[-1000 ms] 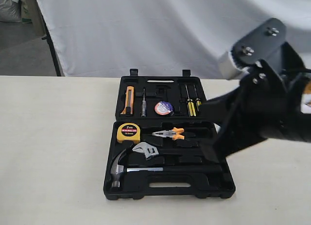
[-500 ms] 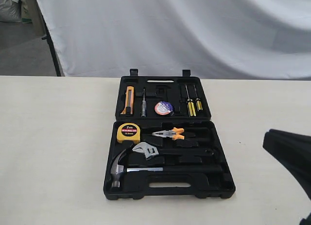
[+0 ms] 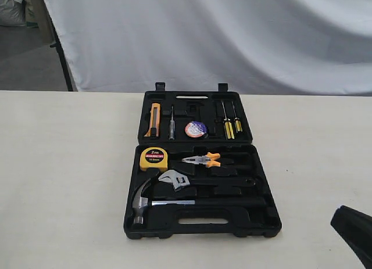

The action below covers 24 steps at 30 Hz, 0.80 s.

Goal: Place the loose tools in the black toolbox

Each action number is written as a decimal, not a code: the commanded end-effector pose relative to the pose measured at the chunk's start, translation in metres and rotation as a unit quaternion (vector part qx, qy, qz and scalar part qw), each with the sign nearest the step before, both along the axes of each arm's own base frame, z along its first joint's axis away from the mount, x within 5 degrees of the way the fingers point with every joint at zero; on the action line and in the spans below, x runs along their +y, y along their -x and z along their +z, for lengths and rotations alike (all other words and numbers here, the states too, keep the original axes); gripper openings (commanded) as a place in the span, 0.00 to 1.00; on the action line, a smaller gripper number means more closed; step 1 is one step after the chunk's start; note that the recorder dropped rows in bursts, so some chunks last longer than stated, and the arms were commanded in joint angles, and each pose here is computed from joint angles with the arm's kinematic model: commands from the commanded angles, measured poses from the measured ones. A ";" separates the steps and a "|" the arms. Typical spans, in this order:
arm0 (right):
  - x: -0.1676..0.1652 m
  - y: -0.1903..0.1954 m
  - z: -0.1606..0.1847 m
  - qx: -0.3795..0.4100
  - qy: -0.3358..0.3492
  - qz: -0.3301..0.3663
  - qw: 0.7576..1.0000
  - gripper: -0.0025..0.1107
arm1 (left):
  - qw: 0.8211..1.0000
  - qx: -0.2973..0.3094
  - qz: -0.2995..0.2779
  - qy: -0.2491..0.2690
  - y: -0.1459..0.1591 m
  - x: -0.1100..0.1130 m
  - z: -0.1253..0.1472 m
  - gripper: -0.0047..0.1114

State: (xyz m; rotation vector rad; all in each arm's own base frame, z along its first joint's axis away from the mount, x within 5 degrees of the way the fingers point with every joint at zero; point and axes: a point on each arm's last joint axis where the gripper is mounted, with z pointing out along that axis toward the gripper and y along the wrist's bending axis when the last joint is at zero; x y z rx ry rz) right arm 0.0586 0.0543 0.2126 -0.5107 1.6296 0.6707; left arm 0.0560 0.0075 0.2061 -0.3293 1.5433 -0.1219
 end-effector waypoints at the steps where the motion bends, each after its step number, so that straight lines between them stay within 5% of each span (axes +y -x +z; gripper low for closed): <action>1: -0.007 0.007 -0.004 -0.022 -0.035 -0.003 0.999 0.02 | 1.000 -0.006 0.013 -0.001 0.001 0.001 0.002 0.05; 7: -0.012 0.016 -0.009 -0.048 0.011 0.013 0.999 0.02 | 1.000 -0.006 0.013 -0.001 0.001 0.001 0.002 0.05; 20: -0.015 0.018 -0.007 -0.064 0.000 0.010 0.998 0.02 | 1.000 -0.006 0.013 -0.001 0.001 0.001 0.002 0.05; 24: -0.021 0.013 -0.007 -0.056 -0.004 -0.059 0.997 0.02 | 1.000 -0.006 0.013 -0.001 0.001 0.001 0.002 0.05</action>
